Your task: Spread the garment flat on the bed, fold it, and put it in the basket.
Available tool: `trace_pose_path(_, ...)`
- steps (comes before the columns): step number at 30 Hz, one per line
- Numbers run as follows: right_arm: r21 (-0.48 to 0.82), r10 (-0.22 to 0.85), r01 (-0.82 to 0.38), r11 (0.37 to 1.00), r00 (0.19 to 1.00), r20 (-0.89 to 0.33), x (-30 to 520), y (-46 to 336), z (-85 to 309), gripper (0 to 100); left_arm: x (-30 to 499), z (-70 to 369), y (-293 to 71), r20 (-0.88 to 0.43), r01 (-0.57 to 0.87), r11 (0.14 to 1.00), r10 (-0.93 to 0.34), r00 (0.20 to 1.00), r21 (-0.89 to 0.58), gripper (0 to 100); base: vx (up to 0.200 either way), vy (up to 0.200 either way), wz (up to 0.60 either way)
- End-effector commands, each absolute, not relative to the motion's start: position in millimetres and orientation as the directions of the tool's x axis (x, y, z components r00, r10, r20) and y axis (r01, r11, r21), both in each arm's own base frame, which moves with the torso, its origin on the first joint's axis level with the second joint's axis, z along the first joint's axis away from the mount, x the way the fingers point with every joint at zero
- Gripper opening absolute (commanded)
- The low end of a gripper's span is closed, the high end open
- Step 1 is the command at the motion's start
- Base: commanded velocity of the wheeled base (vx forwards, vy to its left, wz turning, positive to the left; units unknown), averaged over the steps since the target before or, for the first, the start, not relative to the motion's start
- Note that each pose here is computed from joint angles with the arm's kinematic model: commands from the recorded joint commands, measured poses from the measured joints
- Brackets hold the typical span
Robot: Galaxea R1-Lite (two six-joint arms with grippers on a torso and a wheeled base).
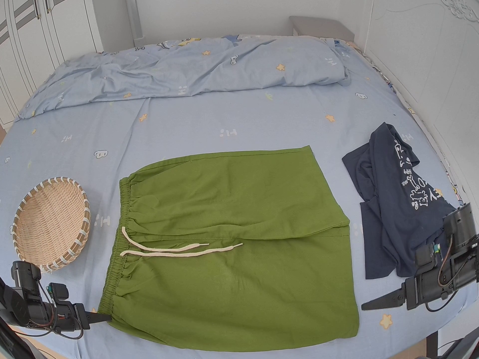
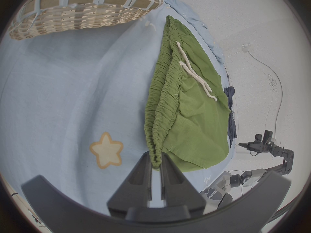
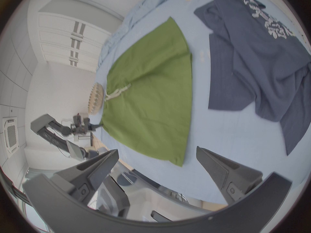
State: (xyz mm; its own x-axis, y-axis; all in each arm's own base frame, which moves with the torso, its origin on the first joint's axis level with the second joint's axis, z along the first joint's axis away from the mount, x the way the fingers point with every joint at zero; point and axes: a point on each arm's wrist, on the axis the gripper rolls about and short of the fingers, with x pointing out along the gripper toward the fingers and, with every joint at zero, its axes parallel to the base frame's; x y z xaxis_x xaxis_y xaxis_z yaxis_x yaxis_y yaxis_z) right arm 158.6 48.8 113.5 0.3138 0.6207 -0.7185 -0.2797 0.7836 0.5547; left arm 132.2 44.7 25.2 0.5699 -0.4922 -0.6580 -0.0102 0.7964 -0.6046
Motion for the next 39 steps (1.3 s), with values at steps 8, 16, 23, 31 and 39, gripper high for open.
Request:
trace_pose_path(8, 0.546, 0.587, -0.257, 0.798, 0.120, -0.801, 153.5, 53.2, 48.4, 100, 136.7, 25.4, 48.3, -0.655, -0.013, 0.798, -0.485, 0.580, -0.602, 0, 0.000, 0.000, 0.00)
trace_pose_path(16, 0.561, 0.628, -0.344, 0.753, 0.120, -0.769, 150.8, 63.3, 23.8, 100, 137.0, 25.5, 48.4, -0.655, -0.015, 0.798, -0.485, 0.580, -0.603, 0, 0.000, 0.000, 0.00)
trace_pose_path(23, 0.612, 0.686, -0.372, 0.698, 0.103, -0.720, 148.6, 65.8, 16.7, 100, 137.0, 25.5, 48.2, -0.655, -0.012, 0.798, -0.485, 0.579, -0.602, 0, 0.000, 0.000, 0.00)
trace_pose_path(31, 0.632, 0.702, -0.384, 0.673, 0.062, -0.710, 149.4, 71.3, 12.6, 100, 136.0, 25.3, 47.7, -0.657, -0.015, 0.797, -0.487, 0.576, -0.604, 0, 0.000, 0.000, 0.00)
trace_pose_path(39, 0.626, 0.713, -0.411, 0.662, 0.088, -0.696, 158.0, 75.1, 2.7, 100, 135.6, 25.6, 47.3, -0.656, -0.013, 0.797, -0.487, 0.576, -0.603, 0, 0.000, 0.000, 0.00)
